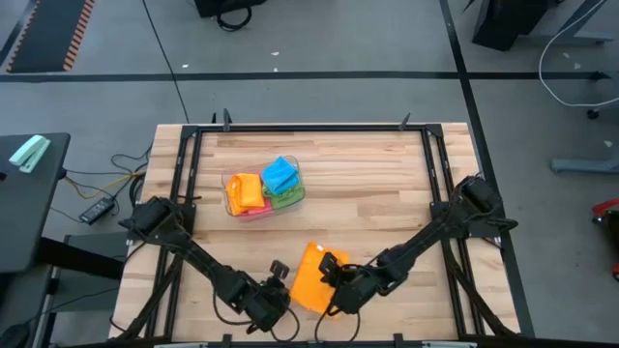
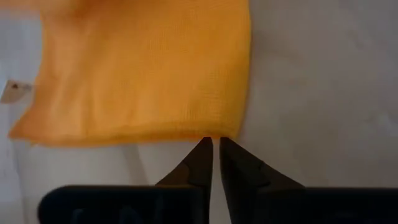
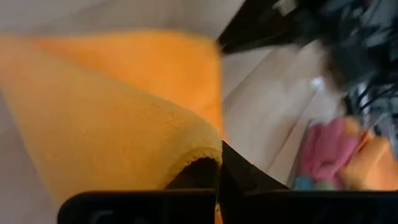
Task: Fold microfiber towels
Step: Fold the yellow microfiber towel
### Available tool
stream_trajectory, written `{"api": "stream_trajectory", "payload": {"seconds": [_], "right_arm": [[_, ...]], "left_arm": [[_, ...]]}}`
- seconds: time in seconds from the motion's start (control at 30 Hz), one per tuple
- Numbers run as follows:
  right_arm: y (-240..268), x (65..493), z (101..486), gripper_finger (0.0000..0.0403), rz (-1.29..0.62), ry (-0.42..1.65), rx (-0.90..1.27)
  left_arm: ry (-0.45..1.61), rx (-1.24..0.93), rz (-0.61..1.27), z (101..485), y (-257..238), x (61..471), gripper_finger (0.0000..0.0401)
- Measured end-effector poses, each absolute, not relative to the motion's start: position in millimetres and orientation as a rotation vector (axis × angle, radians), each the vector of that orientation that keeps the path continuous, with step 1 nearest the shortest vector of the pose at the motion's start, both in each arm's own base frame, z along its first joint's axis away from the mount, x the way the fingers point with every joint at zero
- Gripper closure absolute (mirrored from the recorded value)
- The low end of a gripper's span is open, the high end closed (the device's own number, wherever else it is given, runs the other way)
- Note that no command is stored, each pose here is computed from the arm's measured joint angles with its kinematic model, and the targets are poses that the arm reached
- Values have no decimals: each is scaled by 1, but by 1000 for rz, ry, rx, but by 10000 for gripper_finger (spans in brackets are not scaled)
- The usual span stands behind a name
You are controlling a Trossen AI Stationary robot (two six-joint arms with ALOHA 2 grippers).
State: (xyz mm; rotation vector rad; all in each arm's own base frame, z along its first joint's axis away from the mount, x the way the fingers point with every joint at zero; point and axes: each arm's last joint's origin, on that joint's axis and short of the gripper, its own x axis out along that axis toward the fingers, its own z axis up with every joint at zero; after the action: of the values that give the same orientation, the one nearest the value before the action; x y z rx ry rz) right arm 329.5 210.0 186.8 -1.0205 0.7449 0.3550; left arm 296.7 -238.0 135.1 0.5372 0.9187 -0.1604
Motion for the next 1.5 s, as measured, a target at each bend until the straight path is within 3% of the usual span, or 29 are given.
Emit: {"api": "stream_trajectory", "payload": {"seconds": [0.3,0.7,1.13,1.23,1.5], "right_arm": [[190,358,164,402,381,734,-940],[175,379,151,386,384,693,-792],[166,392,129,380,400,686,-692],[167,394,132,357,401,660,-678],[168,396,139,247,355,620,-611]], "left_arm": [[918,463,-124,130,-236,291,390],[941,428,-100,129,-236,288,366],[939,406,-93,131,-237,287,386],[928,397,-95,133,-238,287,387],[931,382,-86,133,-237,287,371]]}}
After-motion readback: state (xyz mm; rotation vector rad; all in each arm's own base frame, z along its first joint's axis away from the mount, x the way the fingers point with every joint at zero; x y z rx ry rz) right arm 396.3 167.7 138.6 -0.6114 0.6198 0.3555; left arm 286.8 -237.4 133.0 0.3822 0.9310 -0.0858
